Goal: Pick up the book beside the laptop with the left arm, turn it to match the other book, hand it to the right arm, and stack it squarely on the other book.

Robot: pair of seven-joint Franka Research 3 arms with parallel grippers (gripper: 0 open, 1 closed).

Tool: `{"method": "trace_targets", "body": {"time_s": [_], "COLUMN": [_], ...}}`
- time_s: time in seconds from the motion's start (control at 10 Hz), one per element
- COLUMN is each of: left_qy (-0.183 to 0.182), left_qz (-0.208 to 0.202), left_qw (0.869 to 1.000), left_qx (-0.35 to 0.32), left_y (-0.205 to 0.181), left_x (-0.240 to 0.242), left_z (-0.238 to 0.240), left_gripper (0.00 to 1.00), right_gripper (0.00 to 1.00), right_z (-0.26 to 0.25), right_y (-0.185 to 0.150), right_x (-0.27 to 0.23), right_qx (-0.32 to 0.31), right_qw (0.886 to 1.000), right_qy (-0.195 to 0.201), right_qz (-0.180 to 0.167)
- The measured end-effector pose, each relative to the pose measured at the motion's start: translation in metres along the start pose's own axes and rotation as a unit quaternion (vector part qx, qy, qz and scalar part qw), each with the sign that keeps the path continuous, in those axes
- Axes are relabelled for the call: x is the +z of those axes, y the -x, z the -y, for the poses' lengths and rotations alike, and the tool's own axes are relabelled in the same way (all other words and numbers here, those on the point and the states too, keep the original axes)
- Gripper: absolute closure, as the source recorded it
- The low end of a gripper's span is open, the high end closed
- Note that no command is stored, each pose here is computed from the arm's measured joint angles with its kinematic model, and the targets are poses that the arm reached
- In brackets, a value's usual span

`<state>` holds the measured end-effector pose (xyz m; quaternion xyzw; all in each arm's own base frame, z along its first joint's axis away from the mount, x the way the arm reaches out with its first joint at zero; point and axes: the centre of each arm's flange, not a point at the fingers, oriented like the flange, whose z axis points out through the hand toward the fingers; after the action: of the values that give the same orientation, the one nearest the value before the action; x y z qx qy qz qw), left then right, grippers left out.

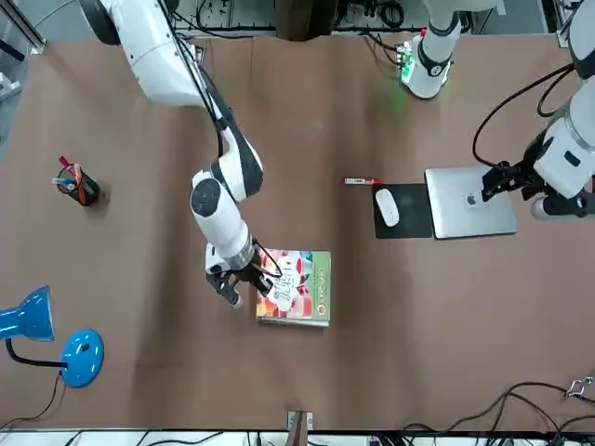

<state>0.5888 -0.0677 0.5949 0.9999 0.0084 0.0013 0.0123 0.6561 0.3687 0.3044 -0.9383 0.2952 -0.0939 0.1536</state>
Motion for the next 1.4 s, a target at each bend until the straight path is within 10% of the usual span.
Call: {"method": "trace_targets", "body": {"time_s": [0.2, 0.8, 1.1, 1.4], "left_qy": [0.0, 0.0, 0.0, 0.001], "left_qz": [0.0, -0.001, -0.001, -0.008], "left_qw": [1.0, 1.0, 1.0, 1.0], "left_qx": [0.0, 0.001, -0.003, -0.003], "left_y": [0.0, 0.0, -0.001, -0.002], "left_x": [0.0, -0.001, -0.001, -0.007], "left_z": [0.0, -0.001, 0.004, 0.004], "left_gripper": [0.0, 0.0, 0.0, 0.0], "right_gripper": [0.85, 0.01, 0.01, 0.0], "right_z": [-0.014, -0.127, -0.169, -0.198], "right_y": [-0.039, -0.197, -0.219, -0.197], "right_x": [-0.04, -0.202, -0.321, -0.408], "right_qx": [-0.039, -0.232, -0.327, -0.322], "right_qw": [0.999, 0.97, 0.943, 0.94], "right_qy": [0.028, 0.064, 0.065, 0.089], "right_qz": [0.01, 0.026, 0.025, 0.07]}}
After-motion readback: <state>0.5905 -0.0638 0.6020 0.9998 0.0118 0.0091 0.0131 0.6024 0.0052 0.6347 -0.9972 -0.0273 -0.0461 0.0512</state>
